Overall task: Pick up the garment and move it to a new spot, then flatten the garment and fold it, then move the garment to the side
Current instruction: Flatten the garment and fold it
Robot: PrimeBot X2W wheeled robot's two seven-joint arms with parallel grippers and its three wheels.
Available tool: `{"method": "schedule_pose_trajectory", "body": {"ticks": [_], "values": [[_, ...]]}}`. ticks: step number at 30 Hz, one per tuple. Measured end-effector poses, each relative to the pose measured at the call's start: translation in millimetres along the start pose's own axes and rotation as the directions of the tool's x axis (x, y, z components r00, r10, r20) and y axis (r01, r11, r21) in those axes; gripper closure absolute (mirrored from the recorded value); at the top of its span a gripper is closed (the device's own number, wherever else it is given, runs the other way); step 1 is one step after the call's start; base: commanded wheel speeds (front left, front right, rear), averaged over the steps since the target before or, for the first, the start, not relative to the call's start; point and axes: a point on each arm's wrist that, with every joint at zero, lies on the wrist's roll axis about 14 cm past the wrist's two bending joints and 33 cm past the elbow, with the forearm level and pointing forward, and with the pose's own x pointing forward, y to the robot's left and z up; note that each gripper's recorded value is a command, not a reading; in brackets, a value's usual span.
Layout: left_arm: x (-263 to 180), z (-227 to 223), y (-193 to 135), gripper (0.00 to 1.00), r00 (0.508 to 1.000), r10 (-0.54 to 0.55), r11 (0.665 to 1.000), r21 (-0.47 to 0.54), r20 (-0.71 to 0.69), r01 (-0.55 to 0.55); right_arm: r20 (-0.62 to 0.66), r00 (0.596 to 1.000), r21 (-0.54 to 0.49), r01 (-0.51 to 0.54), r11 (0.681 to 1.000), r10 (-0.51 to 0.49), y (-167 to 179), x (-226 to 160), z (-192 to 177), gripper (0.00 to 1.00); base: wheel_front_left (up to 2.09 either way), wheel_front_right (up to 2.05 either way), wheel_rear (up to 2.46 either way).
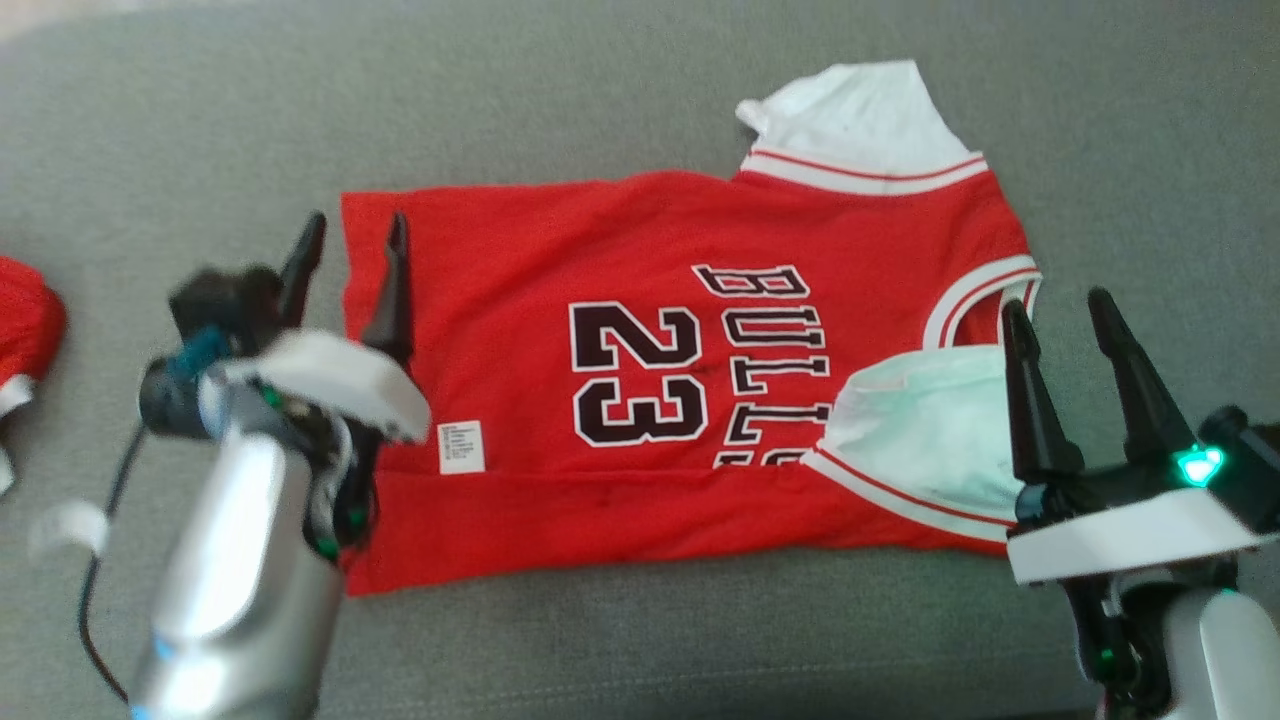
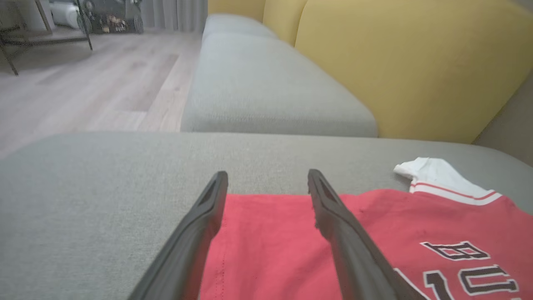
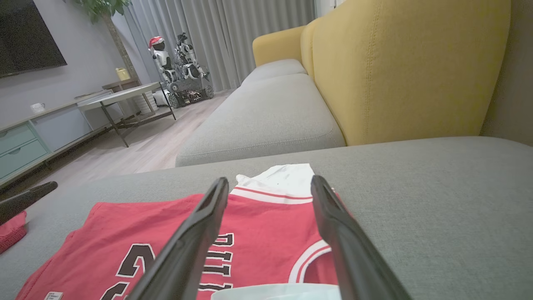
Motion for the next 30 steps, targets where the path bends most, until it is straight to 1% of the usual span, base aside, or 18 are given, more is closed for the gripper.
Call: {"method": "schedule_pose_trajectory", "body": {"ticks": [5,7,11,15,17,18,19,20,26,30], "values": [[34.5,-38.8,20.5,0.0,0.988,0.038,0.999,-0.017,-0.149,-0.041,-0.023,1.0,0.012,-0.007,1.0,0.007,-0.5,11.7,-10.9,0.0,0.0,0.0,0.0],[44.1,-52.8,23.9,0.0,0.979,0.039,0.999,-0.014,-0.2,-0.043,-0.034,0.999,0.011,-0.004,1.0,0.004,-2.4,13.9,-15.2,0.0,0.0,0.0,0.0],[56.2,-78.2,29.8,0.0,0.95,0.052,0.997,-0.04,-0.306,-0.067,-0.043,0.999,0.021,0.005,1.0,-0.004,-6.2,17.9,-21.1,0.0,0.0,0.0,0.0],[62.6,-93.6,39.7,0.0,0.922,0.08,0.994,-0.045,-0.379,-0.104,-0.059,0.998,0.032,0.005,0.999,-0.003,-6.3,19.9,-28.2,0.0,0.0,0.0,0.0],[64.5,-102.8,43.1,0.0,0.899,0.089,0.991,-0.055,-0.428,-0.125,-0.056,0.998,0.04,0.005,0.999,-0.003,-6.7,22.4,-28.3,0.0,0.0,0.0,0.0],[65.9,-103.4,41.9,0.24,0.897,0.082,0.991,-0.057,-0.434,-0.118,-0.054,0.999,0.039,0.005,0.999,-0.003,-6.9,22.5,-28.2,0.0,0.0,0.0,0.0],[67.5,-103.5,40.5,0.91,0.897,0.073,0.992,-0.061,-0.437,-0.111,-0.054,0.999,0.039,0.007,0.999,-0.005,-7.5,22.3,-28.2,0.0,0.0,0.0,0.0],[69.2,-102.6,39.4,1.0,0.899,0.068,0.993,-0.062,-0.433,-0.105,-0.054,0.998,0.039,0.011,0.999,-0.009,-8.6,22.0,-28.6,0.0,0.0,0.0,0.0],[69.8,-102.7,37.3,1.0,0.911,0.061,0.993,-0.066,-0.408,-0.096,-0.069,0.997,0.046,0.031,0.998,-0.028,-17.9,23.6,-34.6,0.0,0.0,0.0,0.0],[71.6,-100.3,36.0,1.0,0.919,0.058,0.993,-0.068,-0.39,-0.092,-0.085,0.995,0.025,0.058,0.998,-0.055,-36.8,30.4,-38.9,0.0,0.0,0.0,0.0]]}}
